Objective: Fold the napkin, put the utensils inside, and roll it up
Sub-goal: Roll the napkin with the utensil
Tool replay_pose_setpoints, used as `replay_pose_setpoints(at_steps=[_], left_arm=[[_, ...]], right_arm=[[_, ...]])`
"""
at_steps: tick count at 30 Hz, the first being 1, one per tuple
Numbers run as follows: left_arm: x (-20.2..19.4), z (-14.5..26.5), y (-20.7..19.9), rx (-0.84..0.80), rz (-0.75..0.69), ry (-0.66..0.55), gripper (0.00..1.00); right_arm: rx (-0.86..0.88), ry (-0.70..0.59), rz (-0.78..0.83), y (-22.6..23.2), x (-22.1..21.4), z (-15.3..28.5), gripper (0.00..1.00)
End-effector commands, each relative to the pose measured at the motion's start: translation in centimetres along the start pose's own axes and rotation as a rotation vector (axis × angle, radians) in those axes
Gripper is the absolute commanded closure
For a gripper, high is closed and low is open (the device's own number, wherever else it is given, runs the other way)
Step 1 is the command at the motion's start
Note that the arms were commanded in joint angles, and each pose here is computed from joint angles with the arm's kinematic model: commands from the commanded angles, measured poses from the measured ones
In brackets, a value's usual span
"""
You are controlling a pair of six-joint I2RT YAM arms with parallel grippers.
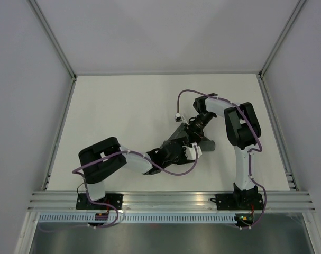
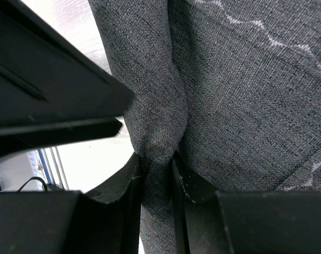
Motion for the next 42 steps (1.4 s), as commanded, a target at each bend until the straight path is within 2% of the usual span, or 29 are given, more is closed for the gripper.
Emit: replay_pose_setpoints(at_steps=[1,6,9,15,21,24,27,28,33,38,42], left_arm=[[1.5,-1.6,0.1,0.019,-0.092,-0.055,0.23],[0.6,-2.3,-0.6,-0.016,-0.095,-0.031,0.25],[-0.2,-2.7,-1.2,-0.042,-0.093,0.005,0.30],[-1.4,-2.9,-2.2,-0.130,-0.059,0.066,0.53],[-2.7,-2.9,-2.5,-0.211,-0.009,0.134,0.73],[-3.0,-2.8,-2.7,-0.248,0.015,0.146,0.76],[-3.1,-2.5,-3.0,-0.308,0.043,0.154,0.80],[-3.2,-2.5,-2.9,-0.316,0.058,0.157,0.81],[-3.3,-2.3,-3.1,-0.376,0.081,0.169,0.88],[-3.0,-1.9,-3.3,-0.425,0.123,0.182,0.90],[-2.7,-1.7,-3.1,-0.495,0.184,0.202,0.90]], right_arm=[[-0.023,0.087,0.045,-2.6,-1.8,-1.7,0.85],[-0.017,0.089,0.037,-2.8,-1.9,-1.7,0.85],[-0.012,0.083,0.033,-2.9,-1.9,-1.5,0.85],[-0.012,0.066,0.036,-2.8,-1.5,-1.2,0.83],[-0.013,0.045,0.041,-2.3,-0.9,-0.5,0.75],[-0.020,0.031,0.039,-1.9,-0.5,0.0,0.67],[-0.035,0.003,0.026,-1.2,0.2,0.9,0.52],[-0.042,-0.003,0.019,-1.0,0.4,1.1,0.50],[-0.122,-0.045,0.028,0.3,1.6,3.7,0.43],[-0.204,-0.095,0.014,1.2,1.9,6.3,0.35],[-0.275,-0.148,-0.006,1.6,1.5,8.3,0.35]])
Point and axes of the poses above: each gripper's point midway between its finger pads, its own z axis back along the fingers, its own y axis along the line the jaws close on, x = y × z, the point moved 9 cm from there along z, back along the fingers, and after that the axes turned 7 degrees about z, right-handed, at the moved point
